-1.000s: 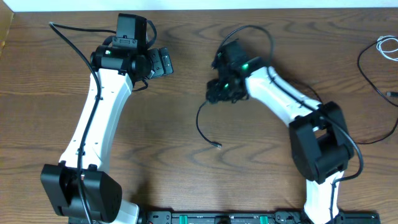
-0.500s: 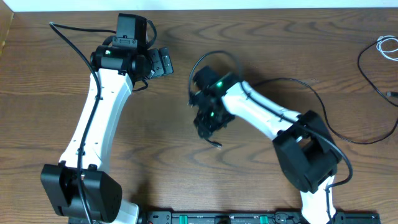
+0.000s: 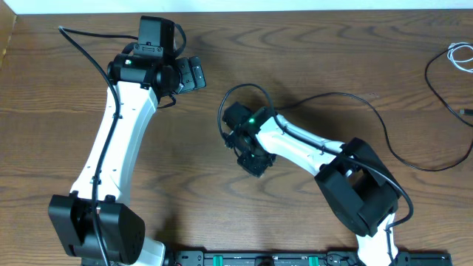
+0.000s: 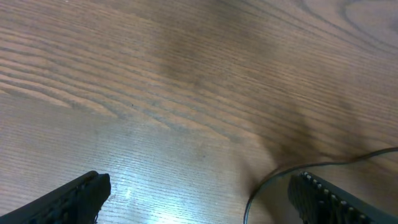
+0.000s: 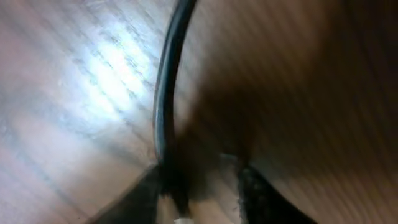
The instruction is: Untangle cables
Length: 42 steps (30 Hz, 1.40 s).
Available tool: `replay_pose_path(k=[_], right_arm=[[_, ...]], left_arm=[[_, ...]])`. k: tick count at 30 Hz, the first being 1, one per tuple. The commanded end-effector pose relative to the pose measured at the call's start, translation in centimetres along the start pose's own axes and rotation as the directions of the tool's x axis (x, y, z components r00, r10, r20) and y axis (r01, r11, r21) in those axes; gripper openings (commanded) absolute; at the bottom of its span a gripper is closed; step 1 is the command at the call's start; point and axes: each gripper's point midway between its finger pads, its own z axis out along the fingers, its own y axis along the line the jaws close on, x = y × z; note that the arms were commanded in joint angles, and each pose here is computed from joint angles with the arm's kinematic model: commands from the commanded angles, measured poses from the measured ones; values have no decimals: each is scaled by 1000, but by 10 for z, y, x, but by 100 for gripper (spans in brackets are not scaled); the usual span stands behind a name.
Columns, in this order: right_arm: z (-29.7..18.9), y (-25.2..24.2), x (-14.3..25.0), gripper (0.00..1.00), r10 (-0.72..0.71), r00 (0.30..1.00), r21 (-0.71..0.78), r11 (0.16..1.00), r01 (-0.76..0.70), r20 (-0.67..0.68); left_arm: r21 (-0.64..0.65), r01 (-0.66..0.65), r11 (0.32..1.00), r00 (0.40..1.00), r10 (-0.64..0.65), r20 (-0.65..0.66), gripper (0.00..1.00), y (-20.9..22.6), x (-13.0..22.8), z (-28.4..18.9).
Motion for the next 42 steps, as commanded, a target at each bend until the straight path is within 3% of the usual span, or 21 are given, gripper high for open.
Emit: replay_pose_path(k=[1, 5, 12, 16, 20, 26, 32, 36, 42], right_arm=[[6, -7, 9, 18, 24, 999, 17, 1000, -24, -25], [6, -12, 9, 2, 89, 996, 48, 995, -88, -25], [-11, -34, 2, 1, 249, 968, 93, 964, -250, 22], [-63, -67, -20, 1, 318, 937, 86, 939, -332, 148], [-145, -132, -26, 1, 415, 850, 116, 875, -471, 325], [-273, -253, 36, 1, 558, 600, 129, 661, -739, 574], [-367, -355, 169, 1, 616, 265, 63, 329, -942, 741], [-386, -385, 281, 1, 651, 20, -9, 41, -999, 759], [-352, -378, 385, 1, 717, -258, -50, -298, -953, 647]], left_arm=[[-15, -8, 1000, 1000, 8, -3, 97, 3, 1, 2], [-15, -8, 1000, 1000, 8, -3, 97, 3, 1, 2], [-15, -8, 1000, 1000, 8, -3, 97, 3, 1, 2], [-15, -8, 1000, 1000, 8, -3, 97, 3, 1, 2], [-15, -8, 1000, 1000, 8, -3, 97, 3, 1, 2], [-15, -8, 1000, 1000, 8, -3, 97, 3, 1, 2], [-15, -8, 1000, 1000, 8, -3, 97, 3, 1, 2], [-15, -8, 1000, 1000, 8, -3, 97, 3, 1, 2], [-15, -8, 1000, 1000, 8, -3, 97, 3, 1, 2]])
